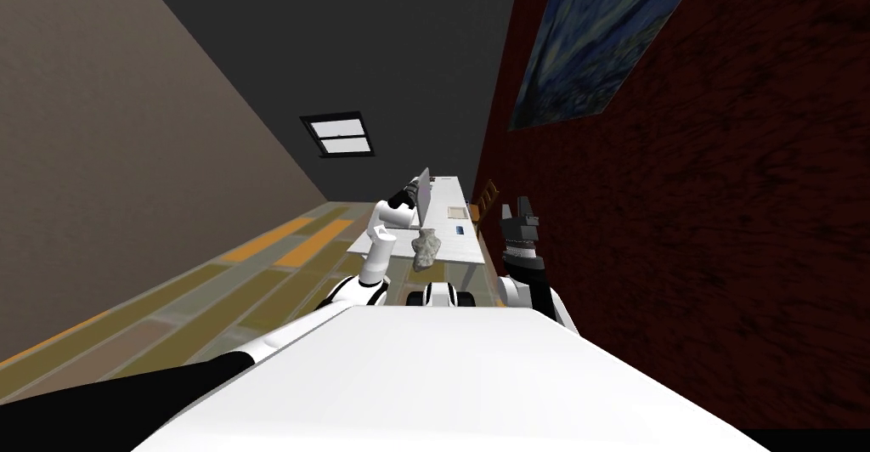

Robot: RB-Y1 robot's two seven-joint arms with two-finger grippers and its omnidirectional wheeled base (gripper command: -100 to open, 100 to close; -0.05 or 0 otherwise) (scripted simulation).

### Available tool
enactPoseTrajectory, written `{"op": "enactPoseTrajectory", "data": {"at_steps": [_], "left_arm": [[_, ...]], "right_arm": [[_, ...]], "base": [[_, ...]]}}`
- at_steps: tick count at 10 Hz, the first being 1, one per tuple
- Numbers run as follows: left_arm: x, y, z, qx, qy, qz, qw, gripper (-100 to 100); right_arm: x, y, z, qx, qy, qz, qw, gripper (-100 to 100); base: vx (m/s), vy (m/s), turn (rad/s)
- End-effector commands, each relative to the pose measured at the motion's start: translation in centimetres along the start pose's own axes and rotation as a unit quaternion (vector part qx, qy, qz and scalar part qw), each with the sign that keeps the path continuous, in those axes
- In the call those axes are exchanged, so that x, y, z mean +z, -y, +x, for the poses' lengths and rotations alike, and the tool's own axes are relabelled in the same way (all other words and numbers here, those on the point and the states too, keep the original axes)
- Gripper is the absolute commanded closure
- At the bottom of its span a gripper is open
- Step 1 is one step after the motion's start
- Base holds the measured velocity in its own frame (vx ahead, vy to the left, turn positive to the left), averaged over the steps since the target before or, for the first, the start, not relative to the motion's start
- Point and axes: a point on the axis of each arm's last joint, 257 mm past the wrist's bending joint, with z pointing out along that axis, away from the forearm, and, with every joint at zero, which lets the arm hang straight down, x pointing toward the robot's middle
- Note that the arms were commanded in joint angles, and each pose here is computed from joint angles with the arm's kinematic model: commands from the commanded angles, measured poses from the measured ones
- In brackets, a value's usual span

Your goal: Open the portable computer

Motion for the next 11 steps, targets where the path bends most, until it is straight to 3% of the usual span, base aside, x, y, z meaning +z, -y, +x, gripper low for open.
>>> {"op": "enactPoseTrajectory", "data": {"at_steps": [1,5,6,7,9,11], "left_arm": [[0.3,-0.1,-0.1,0.006,0.003,-0.019,0.9998,-100],[0.4,-0.1,-0.2,0.006,0.004,-0.022,0.9997,-100],[0.4,-0.1,-0.2,0.006,0.004,-0.022,0.9997,100],[0.7,-0.1,0.2,-0.032,-0.006,-0.016,0.9993,100],[1.0,-0.4,0.7,-0.070,-0.015,-0.016,0.9973,100],[1.2,-0.8,1.1,-0.108,-0.023,-0.015,0.9937,100]], "right_arm": [[0.0,0.0,0.0,0.000,0.000,0.000,1.0000,0],[0.0,0.0,0.0,0.000,0.000,0.000,1.0000,0],[0.0,0.0,0.0,0.000,0.000,0.000,1.0000,0],[0.0,0.0,0.0,0.000,0.000,0.000,1.0000,0],[0.0,0.0,0.0,0.000,0.000,0.000,1.0000,0],[0.0,0.0,0.0,0.000,0.000,0.000,1.0000,0]], "base": [[0.006,0.065,-0.035],[0.042,0.030,-0.014],[0.013,0.003,-0.002],[0.030,0.092,0.033],[-0.008,0.154,0.013],[-0.007,0.120,0.066]]}}
